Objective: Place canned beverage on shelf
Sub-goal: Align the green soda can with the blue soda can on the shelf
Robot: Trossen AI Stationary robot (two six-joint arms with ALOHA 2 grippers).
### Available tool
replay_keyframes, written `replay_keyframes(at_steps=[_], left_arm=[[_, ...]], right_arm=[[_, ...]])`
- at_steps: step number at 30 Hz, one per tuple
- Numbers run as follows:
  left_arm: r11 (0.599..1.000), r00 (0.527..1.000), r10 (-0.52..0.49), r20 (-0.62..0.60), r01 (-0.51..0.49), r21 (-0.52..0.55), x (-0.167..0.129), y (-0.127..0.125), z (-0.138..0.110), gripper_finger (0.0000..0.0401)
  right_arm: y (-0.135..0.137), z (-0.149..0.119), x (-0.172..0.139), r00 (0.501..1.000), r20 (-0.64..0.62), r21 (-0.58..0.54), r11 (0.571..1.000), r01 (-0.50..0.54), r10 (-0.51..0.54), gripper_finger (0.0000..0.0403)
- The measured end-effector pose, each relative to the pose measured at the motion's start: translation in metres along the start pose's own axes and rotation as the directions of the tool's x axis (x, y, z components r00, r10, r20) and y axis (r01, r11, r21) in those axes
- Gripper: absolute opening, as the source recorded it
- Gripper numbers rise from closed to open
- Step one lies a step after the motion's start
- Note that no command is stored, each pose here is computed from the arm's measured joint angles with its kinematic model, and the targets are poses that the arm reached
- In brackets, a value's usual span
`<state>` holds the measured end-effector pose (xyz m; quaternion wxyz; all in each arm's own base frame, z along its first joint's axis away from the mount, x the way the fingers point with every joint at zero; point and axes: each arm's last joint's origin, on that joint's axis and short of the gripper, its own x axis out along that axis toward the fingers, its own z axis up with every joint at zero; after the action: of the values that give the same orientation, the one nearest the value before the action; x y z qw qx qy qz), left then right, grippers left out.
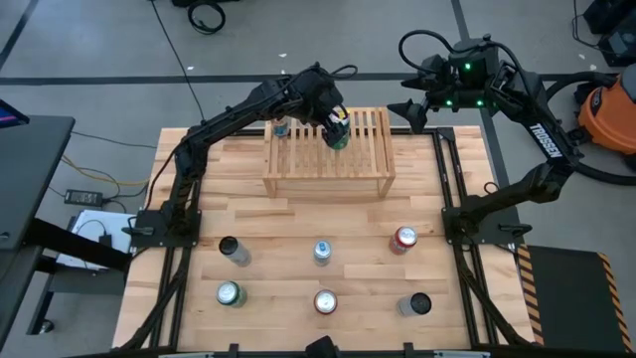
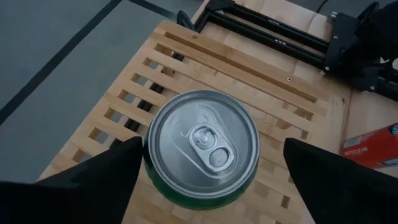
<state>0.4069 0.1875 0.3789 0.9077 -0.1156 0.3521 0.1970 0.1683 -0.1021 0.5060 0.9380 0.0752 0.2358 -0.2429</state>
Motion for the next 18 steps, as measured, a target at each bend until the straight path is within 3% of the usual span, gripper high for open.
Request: replay_keyframes(at_steps=[10, 18], left_arm=[[1.0, 0.999, -0.001, -0.032, 0.001, 0.0, 0.023, 0.002, -0.005, 0.0394], [1.0, 1.0, 0.0, -0.013, 0.0, 0.008, 0.023, 0.003, -0.003, 0.0393]], right_arm=[[0.0, 0.0, 0.0, 1.0, -0.001, 0.0, 1.0, 0.0, 0.0, 0.0387], [0.0, 0.0, 0.0, 1.0, 0.0, 0.0, 1.0, 0.0, 0.0, 0.0387]])
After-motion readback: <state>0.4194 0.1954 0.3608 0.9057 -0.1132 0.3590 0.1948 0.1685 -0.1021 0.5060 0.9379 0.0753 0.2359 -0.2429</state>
